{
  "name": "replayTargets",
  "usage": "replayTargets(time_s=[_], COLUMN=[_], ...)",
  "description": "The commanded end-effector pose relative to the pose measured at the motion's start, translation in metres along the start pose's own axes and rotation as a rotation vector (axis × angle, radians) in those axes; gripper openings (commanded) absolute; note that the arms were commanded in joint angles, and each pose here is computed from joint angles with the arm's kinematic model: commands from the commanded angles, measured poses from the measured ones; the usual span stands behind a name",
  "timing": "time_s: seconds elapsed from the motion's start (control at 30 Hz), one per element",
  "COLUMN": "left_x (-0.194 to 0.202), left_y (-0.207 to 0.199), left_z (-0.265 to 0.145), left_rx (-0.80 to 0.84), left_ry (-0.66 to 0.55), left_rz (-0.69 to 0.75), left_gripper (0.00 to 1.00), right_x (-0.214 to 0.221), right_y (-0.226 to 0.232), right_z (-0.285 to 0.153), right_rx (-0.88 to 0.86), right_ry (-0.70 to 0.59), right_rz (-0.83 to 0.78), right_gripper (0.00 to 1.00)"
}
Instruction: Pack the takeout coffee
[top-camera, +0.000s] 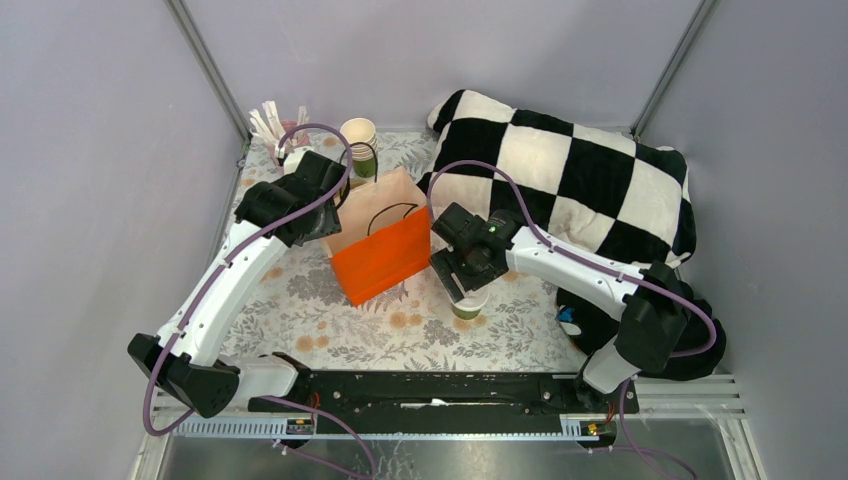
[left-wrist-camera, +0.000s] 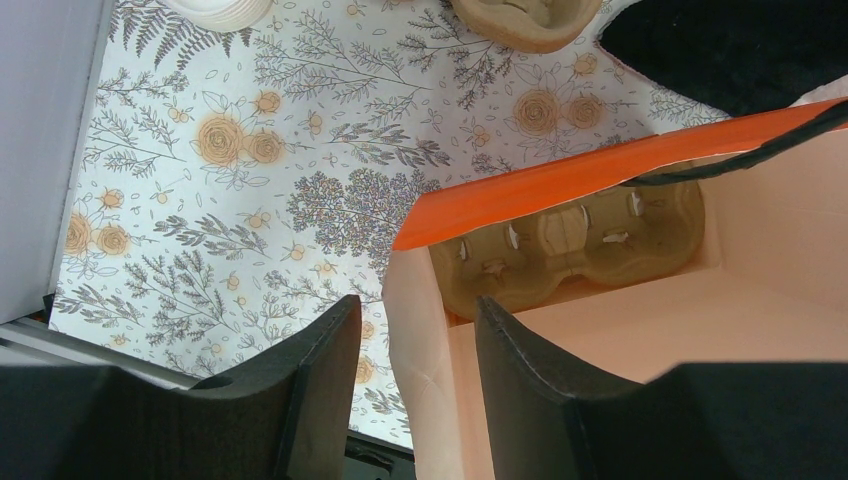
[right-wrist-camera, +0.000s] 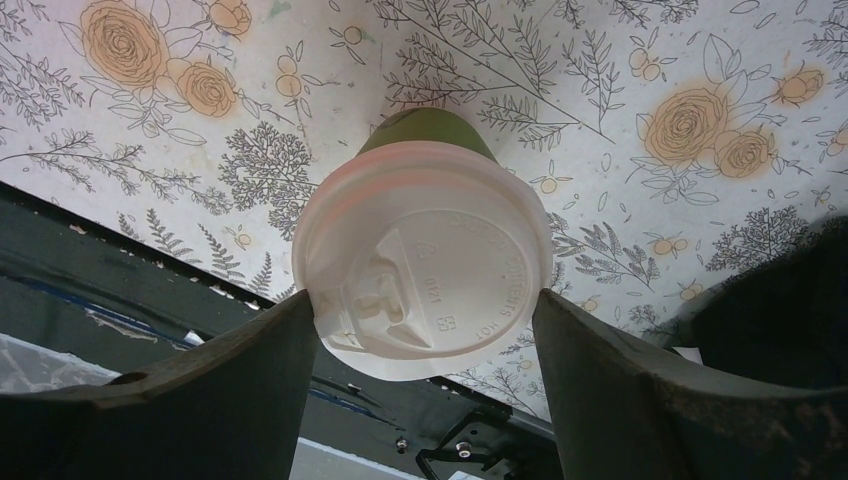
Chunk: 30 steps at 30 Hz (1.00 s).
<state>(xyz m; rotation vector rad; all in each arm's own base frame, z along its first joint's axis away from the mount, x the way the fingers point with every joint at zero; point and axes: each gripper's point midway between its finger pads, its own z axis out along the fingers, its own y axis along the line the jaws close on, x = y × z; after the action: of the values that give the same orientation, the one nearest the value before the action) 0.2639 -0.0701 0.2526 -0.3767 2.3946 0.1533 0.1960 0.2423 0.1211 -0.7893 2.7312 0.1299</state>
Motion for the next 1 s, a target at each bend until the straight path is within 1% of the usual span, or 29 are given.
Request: replayTargets(time_s=[0.0, 0.13, 0.57, 0.77, 0.83, 0.97], left_x=[-0.013, -0.016, -0.025, -0.017, -0.015, -0.015], left_y=[0.002, 0.001, 0.004, 0.02, 0.025, 0.018], left_z=[-0.011, -0.015, -0.039, -0.052, -0.056, -0.053], left_rx=[0.022, 0.033, 0.068, 0.021, 0.011, 0.023], left_ry=[-0.049, -0.052, -0.058, -0.026, -0.017, -0.006], left_rz=[-0.022, -0.028, -0.078, -0.125, -0.136, -0.154], left_gripper=[0.52, 0.58, 0.67, 0.68, 0.67, 0.65], right_x=[-0.006, -0.005, 0.002, 0.002, -0.002, -0.01], right_y=[-0.01, -0.013, -0.033, -0.054, -0.063, -0.073], right_z=[-0.016, -0.024, -0.039, -0.051, -0.064, -0.094], right_rx=[0.029, 0.038, 0.08, 0.137, 0.163, 0.196], right_ry=[-0.055, -0.074, -0.13, -0.141, -0.161, -0.205], right_rz=[0.015, 0.023, 0.066, 0.098, 0.109, 0.11], right_gripper=[0.8, 0.8, 0.81, 0.81, 0.81, 0.82])
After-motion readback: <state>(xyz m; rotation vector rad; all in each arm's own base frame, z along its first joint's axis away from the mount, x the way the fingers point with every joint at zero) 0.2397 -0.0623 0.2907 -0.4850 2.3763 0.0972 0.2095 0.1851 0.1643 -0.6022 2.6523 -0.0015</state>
